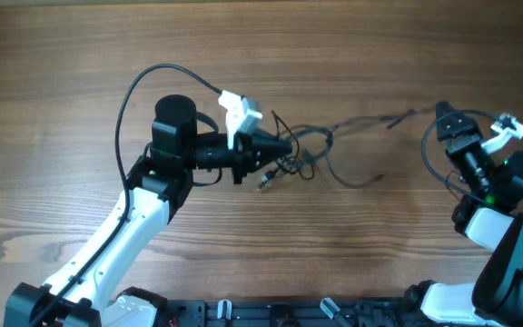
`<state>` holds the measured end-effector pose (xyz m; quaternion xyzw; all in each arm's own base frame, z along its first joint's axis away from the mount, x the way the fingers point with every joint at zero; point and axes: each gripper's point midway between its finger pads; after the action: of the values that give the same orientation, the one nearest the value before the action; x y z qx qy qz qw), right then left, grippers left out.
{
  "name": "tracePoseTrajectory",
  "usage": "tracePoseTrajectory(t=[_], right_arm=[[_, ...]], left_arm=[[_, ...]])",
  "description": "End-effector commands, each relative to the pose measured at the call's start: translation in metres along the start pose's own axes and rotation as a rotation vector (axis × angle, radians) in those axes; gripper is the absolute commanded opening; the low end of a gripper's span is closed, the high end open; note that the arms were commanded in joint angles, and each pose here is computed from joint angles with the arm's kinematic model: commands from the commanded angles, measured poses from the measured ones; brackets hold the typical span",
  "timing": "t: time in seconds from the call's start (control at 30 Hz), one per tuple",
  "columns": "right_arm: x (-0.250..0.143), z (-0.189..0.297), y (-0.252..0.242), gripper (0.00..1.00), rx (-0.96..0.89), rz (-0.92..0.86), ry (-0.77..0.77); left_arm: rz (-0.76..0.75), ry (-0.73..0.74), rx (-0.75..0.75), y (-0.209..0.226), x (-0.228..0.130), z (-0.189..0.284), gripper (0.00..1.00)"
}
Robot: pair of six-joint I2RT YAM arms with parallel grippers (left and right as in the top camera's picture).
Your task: Untangle cables
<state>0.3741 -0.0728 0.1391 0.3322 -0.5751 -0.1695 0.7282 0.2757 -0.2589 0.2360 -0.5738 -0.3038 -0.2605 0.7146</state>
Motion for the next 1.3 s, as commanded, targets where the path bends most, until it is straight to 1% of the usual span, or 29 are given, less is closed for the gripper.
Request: tracePoseTrajectory(t=[0.0, 0.07, 0.1, 0.17, 0.23, 0.33, 0.43, 0.57, 0.6, 0.63, 0.77, 0.8, 0.83, 0.93, 1.0, 1.13, 1.2, 1.27], right_arm=[[-0.021, -0.013, 0.038, 1.00, 0.150, 0.019, 0.094], [-0.042, -0.027, 0.035, 1.00, 0.090, 0.078, 0.133], [-0.052, -0.032, 0.031, 1.00, 0.049, 0.100, 0.149], [-0.070, -0.040, 0.037, 1.00, 0.026, 0.137, 0.184], [-0.080, -0.047, 0.056, 1.00, 0.081, 0.168, 0.204], [-0.085, -0.052, 0.080, 1.00, 0.153, 0.180, 0.200], [-0.088, -0.049, 0.087, 1.00, 0.191, 0.121, 0.226], [-0.094, -0.040, 0.103, 1.00, 0.291, 0.086, 0.288], [-0.094, -0.036, 0.114, 1.00, 0.346, 0.091, 0.305], [-0.094, -0.033, 0.119, 0.99, 0.370, 0.096, 0.311], [-0.097, -0.022, 0.138, 0.95, 0.480, 0.124, 0.347], [-0.100, -0.019, 0.142, 0.96, 0.510, 0.128, 0.366], [-0.104, -0.014, 0.148, 0.98, 0.556, 0.145, 0.389], [-0.109, 0.002, 0.167, 1.00, 0.709, 0.284, 0.398], [-0.109, 0.001, 0.169, 0.99, 0.725, 0.340, 0.376], [-0.117, -0.007, 0.178, 0.98, 0.715, 0.375, 0.355], [-0.125, -0.013, 0.185, 0.92, 0.715, 0.433, 0.335], [-0.127, -0.025, 0.183, 0.87, 0.642, 0.440, 0.306]], left_arm=[[0.269, -0.201, 0.243, 0.039, 0.032, 0.010, 0.04], [0.364, -0.303, 0.282, 0.047, 0.048, 0.016, 0.04], [0.376, -0.327, 0.284, 0.047, 0.052, 0.016, 0.04], [0.371, -0.380, 0.283, 0.044, 0.062, 0.015, 0.04], [0.355, -0.400, 0.292, 0.041, 0.065, 0.010, 0.06], [0.344, -0.399, 0.287, 0.034, 0.063, 0.001, 0.04], [0.331, -0.395, 0.259, 0.026, 0.063, -0.005, 0.04], [0.418, -0.421, 0.246, 0.027, 0.066, -0.003, 0.04], [0.458, -0.433, 0.238, 0.029, 0.068, 0.000, 0.04], [0.459, -0.429, 0.235, 0.028, 0.068, 0.000, 0.04], [0.446, -0.432, 0.243, 0.029, 0.068, 0.000, 0.04], [0.447, -0.439, 0.249, 0.031, 0.069, 0.002, 0.04], [0.454, -0.446, 0.252, 0.032, 0.070, 0.003, 0.04], [0.531, -0.464, 0.246, 0.036, 0.071, 0.006, 0.04], [0.571, -0.467, 0.243, 0.037, 0.070, 0.006, 0.04], [0.576, -0.436, 0.228, 0.034, 0.065, 0.003, 0.04], [0.577, -0.403, 0.204, 0.029, 0.061, 0.000, 0.04], [0.576, -0.366, 0.175, 0.023, 0.057, -0.003, 0.04]])
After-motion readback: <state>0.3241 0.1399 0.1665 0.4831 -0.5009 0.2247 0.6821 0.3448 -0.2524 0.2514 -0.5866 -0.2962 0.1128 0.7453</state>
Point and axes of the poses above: each gripper's point midway between its finger pads, its own z axis back along the fingers, its own y axis along the line the jaws close on, x = y × z, and after that the axes turned 14 degrees about z, right-handed
